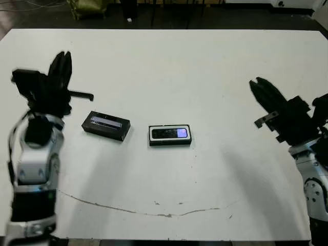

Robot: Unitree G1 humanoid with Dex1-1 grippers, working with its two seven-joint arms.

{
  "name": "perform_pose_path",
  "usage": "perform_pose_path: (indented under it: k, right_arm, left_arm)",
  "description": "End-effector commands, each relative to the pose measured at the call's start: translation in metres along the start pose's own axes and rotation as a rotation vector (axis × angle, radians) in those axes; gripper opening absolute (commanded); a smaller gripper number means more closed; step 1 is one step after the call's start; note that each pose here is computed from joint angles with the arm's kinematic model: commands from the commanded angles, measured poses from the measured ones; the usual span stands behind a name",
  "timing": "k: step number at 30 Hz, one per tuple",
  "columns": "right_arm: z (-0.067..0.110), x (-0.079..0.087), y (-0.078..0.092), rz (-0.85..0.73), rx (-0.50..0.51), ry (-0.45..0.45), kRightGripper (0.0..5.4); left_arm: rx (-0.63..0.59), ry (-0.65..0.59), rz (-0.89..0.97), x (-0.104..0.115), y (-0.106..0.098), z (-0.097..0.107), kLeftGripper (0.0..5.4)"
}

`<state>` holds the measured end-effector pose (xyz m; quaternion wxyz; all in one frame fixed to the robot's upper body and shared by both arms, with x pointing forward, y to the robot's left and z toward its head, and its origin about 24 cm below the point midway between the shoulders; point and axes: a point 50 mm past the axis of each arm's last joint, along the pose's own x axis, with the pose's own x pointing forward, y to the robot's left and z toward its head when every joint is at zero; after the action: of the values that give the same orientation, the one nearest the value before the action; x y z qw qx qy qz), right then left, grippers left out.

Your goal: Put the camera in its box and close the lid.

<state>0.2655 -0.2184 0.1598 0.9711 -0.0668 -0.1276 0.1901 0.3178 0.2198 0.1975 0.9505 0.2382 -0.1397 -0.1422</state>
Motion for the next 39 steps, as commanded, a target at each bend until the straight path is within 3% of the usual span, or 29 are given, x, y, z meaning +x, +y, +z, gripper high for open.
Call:
perform_pose_path:
  k: [1, 3, 7, 11, 16, 19, 23, 39]
  right_arm:
    - [-0.005, -0.001, -0.002, -0.008, -0.019, 0.036, 0.01]
    - [-0.006, -0.001, -0.001, -0.006, -0.026, 0.038, 0.01]
    - [-0.007, -0.001, -0.001, -0.007, -0.031, 0.047, 0.01]
    - [-0.008, -0.002, 0.001, 0.0, -0.028, 0.049, 0.01]
    - [-0.011, -0.004, 0.001, 0.013, 0.01, 0.056, 0.01]
    - [-0.014, -0.004, -0.001, 0.021, 0.127, 0.072, 0.01]
    - [-0.018, -0.005, -0.001, 0.01, 0.211, 0.09, 0.01]
    - [-0.022, -0.008, 0.002, 0.005, 0.2, 0.128, 0.01]
  left_arm:
    - [0.178, 0.112, -0.243, 0.017, 0.002, 0.008, 0.0]
    - [0.364, 0.153, -0.405, 0.029, 0.002, 0.017, 0.0]
    - [0.542, 0.282, -0.662, 0.052, -0.004, 0.022, 0.0]
    - [0.599, 0.438, -0.831, 0.071, -0.016, 0.016, 0.0]
    - [0.659, 0.547, -0.964, 0.086, -0.042, 0.0, 0.0]
    - [0.707, 0.606, -1.064, 0.087, -0.057, -0.011, 0.0]
    - [0.806, 0.653, -1.169, 0.083, -0.069, -0.021, 0.0]
    - [0.861, 0.751, -1.384, 0.069, -0.08, -0.042, 0.0]
